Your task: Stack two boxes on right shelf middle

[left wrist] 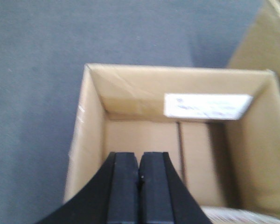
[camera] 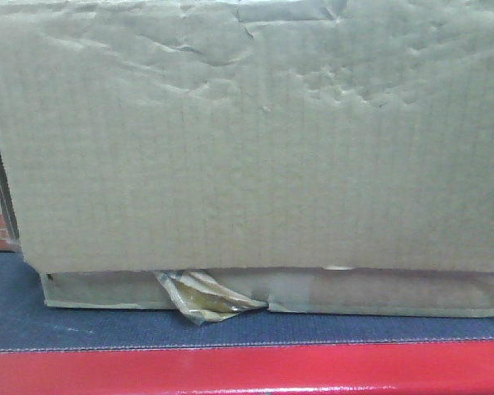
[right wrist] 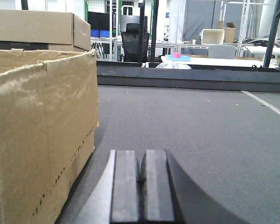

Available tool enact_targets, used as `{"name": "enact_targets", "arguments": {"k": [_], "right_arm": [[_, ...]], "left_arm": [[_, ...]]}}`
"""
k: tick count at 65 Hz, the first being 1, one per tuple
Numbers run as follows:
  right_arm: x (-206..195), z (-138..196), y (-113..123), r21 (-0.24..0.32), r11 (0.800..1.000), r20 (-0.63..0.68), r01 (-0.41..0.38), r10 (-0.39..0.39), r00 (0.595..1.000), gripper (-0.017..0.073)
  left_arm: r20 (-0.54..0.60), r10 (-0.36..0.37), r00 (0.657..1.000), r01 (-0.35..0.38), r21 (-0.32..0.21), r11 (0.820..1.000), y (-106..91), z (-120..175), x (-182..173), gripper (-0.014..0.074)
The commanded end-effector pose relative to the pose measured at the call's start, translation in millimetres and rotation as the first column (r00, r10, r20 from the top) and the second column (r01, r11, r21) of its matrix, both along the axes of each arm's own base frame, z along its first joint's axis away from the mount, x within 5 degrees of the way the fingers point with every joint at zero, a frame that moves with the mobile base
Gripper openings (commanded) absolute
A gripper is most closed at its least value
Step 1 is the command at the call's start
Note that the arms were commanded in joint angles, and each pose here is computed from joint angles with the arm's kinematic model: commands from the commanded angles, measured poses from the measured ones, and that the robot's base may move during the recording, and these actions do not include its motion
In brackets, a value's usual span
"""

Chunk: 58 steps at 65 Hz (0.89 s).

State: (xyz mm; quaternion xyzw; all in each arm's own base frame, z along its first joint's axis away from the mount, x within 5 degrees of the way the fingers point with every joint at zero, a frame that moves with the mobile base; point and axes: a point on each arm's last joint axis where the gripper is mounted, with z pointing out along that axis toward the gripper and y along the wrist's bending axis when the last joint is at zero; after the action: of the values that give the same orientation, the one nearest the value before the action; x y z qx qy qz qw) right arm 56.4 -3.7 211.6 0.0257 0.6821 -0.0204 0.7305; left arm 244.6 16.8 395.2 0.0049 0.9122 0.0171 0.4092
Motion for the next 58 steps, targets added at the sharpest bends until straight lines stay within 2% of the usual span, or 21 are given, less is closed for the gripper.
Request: {"name": "enact_targets", "arguments": {"k": [1, 5, 16, 20, 23, 30, 36, 48, 52, 58], "right_arm": [[-0.5, 2.3, -0.3, -0.001, 1.000, 0.027, 0.006, -0.006, 1.000, -0.0160], [-0.5, 2.3, -0.3, -0.001, 1.000, 0.027, 0.006, -0.006, 1.000, -0.0160], [-0.5, 2.3, -0.3, -0.001, 1.000, 0.027, 0.006, -0.006, 1.000, -0.0160], [-0.5, 2.3, -0.3, -0.001, 1.000, 0.027, 0.006, -0.006, 1.000, -0.0160], [-0.5, 2.3, -0.3, -0.001, 1.000, 0.027, 0.006, -0.006, 1.000, -0.0160], [-0.5, 2.3, -0.3, -0.001, 1.000, 0.027, 0.006, -0.006, 1.000, -0.0160], [-0.5, 2.3, -0.3, -0.001, 1.000, 0.027, 0.006, -0.006, 1.000, -0.0160], [-0.5, 2.3, -0.3, -0.001, 1.000, 0.027, 0.006, -0.006, 1.000, -0.0160], [-0.5, 2.3, -0.3, -0.001, 1.000, 0.027, 0.006, -0.006, 1.000, -0.0160], [-0.5, 2.3, -0.3, -0.001, 1.000, 0.027, 0.006, -0.006, 1.000, -0.0160]], "left_arm": [[-0.027, -0.019, 0.999, 0.019, 0.014, 1.000, 9.3, 2.6, 12.0, -0.0111], [-0.069, -0.035, 0.997, 0.035, -0.002, 0.999, 18.7, 0.3, 21.6, -0.0111], [-0.098, -0.057, 0.994, 0.043, -0.139, 0.989, 43.7, -10.4, 51.8, -0.0111], [-0.098, -0.046, 0.994, 0.029, -0.168, 0.985, 50.7, -13.2, 61.1, -0.0111], [-0.113, -0.040, 0.993, 0.020, -0.170, 0.985, 55.4, -18.2, 68.1, -0.0111], [-0.159, -0.033, 0.987, 0.012, -0.129, 0.992, 63.2, -30.0, 80.0, -0.0096], [-0.195, -0.033, 0.980, 0.008, -0.126, 0.992, 66.3, -40.9, 86.5, 0.0016], [-0.256, -0.041, 0.966, 0.003, -0.148, 0.989, 69.8, -63.0, 99.6, 0.0318], [-0.284, -0.047, 0.958, 0.002, -0.158, 0.988, 70.6, -70.5, 102.6, 0.0354], [-0.315, -0.055, 0.948, 0.001, -0.168, 0.986, 71.3, -80.7, 107.4, 0.0340]]}}
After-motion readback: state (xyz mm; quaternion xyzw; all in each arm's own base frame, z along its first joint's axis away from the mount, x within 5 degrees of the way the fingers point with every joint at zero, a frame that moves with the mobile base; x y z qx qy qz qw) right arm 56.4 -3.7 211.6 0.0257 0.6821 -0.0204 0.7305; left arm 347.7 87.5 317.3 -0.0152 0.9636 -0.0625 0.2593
